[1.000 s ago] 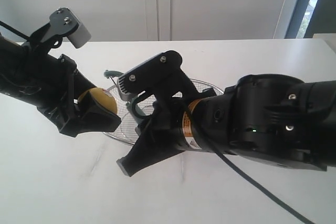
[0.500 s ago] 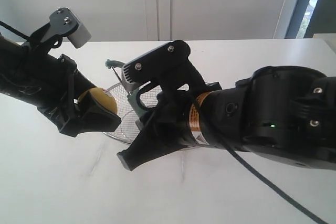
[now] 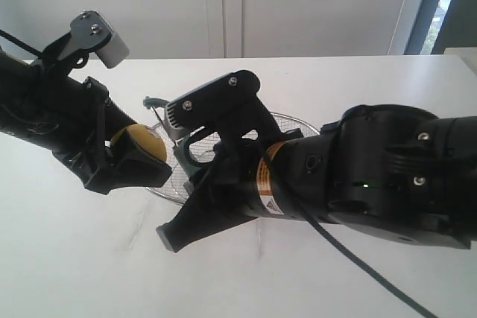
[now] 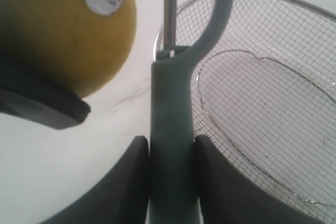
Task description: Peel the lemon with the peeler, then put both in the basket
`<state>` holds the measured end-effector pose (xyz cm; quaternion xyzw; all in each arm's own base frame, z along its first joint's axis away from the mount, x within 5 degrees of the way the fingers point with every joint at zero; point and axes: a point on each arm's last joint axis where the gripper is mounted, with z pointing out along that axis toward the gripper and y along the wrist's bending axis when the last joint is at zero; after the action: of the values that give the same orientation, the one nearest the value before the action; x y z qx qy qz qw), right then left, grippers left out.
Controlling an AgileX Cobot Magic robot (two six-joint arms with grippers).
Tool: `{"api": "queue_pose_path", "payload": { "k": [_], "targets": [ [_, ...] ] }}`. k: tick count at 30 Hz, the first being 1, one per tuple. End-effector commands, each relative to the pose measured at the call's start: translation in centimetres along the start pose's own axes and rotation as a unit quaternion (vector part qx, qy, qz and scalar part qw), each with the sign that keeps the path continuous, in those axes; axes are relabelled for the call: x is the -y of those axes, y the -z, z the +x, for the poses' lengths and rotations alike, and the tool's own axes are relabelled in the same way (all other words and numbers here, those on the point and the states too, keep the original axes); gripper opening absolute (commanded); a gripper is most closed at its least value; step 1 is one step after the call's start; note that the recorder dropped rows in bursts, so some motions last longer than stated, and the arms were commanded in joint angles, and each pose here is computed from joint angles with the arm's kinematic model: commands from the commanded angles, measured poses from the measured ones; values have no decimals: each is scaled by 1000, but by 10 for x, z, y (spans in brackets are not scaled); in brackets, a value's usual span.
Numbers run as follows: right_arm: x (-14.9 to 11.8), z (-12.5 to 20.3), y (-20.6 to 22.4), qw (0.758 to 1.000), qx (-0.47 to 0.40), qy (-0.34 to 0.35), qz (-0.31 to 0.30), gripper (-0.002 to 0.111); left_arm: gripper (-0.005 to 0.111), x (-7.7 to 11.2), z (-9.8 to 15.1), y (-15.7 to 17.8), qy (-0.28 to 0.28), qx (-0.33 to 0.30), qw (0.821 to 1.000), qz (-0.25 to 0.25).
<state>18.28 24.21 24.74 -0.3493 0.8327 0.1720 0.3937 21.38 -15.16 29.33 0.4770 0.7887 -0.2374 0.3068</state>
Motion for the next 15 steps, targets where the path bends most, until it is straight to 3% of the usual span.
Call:
{"api": "queue_pose_path", "payload": {
  "k": [1,6,15],
  "targets": [
    [-10,1,1,1000,2,13,-15,0,0,1,-1,1,10,7,1000,7],
    [-7,4,4,1000,-17,15,2,0,0,1,-1,1,10,7,1000,7],
    [-3,-10,37,1000,28,9,3,0,0,1,-1,1,10,7,1000,7]
  ]
}}
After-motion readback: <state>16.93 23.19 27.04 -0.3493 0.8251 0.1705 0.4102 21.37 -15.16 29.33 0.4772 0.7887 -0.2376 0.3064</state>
